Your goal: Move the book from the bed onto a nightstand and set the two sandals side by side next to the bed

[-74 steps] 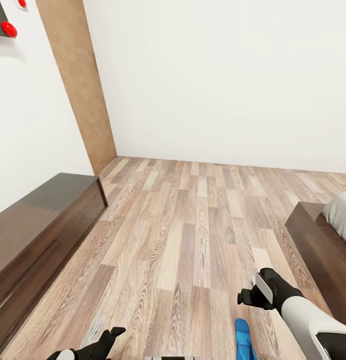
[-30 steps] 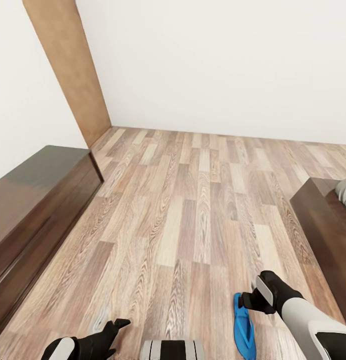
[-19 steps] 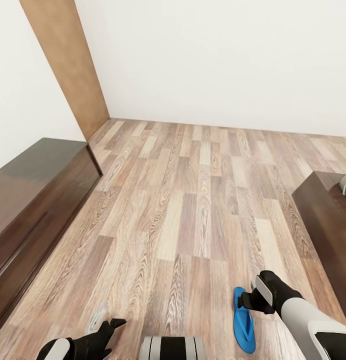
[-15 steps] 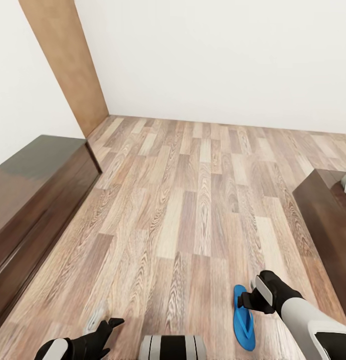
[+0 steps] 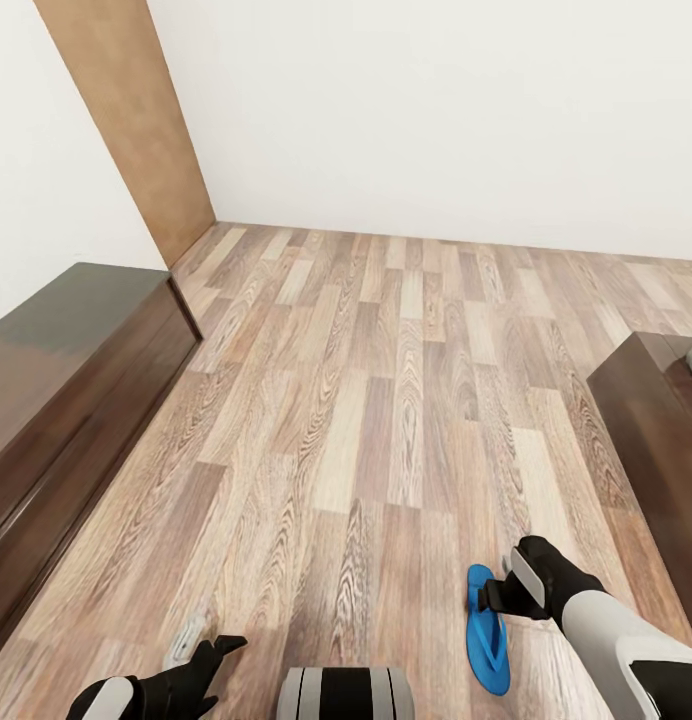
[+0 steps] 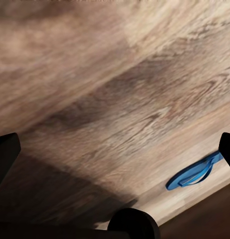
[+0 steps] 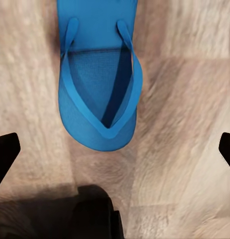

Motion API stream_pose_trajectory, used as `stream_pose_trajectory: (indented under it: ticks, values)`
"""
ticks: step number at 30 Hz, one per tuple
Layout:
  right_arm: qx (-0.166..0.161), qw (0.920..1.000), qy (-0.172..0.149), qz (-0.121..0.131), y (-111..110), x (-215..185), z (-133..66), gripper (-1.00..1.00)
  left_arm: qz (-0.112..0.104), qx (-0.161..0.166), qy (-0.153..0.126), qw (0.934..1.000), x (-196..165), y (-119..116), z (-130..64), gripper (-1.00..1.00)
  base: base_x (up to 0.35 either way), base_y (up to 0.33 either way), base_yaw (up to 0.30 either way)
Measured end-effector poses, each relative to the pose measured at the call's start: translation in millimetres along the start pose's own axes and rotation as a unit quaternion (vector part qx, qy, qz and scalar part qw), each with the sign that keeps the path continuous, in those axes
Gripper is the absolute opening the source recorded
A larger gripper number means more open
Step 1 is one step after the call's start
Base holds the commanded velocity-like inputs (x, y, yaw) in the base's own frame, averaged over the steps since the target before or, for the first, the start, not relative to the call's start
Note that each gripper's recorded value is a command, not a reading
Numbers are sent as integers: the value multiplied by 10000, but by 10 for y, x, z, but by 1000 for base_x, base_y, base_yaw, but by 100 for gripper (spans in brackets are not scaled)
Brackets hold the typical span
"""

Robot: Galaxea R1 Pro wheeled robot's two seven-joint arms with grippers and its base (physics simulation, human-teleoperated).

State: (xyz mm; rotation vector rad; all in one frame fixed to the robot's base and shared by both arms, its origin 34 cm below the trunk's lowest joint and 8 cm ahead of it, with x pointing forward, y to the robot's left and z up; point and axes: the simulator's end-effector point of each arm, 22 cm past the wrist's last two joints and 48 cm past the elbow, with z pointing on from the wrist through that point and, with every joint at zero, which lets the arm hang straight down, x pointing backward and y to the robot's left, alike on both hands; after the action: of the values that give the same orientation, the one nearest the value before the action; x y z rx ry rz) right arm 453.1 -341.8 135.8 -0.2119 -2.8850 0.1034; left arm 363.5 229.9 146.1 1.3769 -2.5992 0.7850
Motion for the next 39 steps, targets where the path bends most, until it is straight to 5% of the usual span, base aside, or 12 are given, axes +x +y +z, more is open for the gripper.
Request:
stream_pose_trajectory:
  ticks: [19,39]
  values:
    - [-51,9993,-377,-29,25,-186,-24,100,-5,-46,-81,10000,-132,71,-87,100,0,0,0]
    - [-82,9976,-693,-36,44,-353,-62,100,-258,339,-80,9991,-230,-43,-188,100,0,0,0]
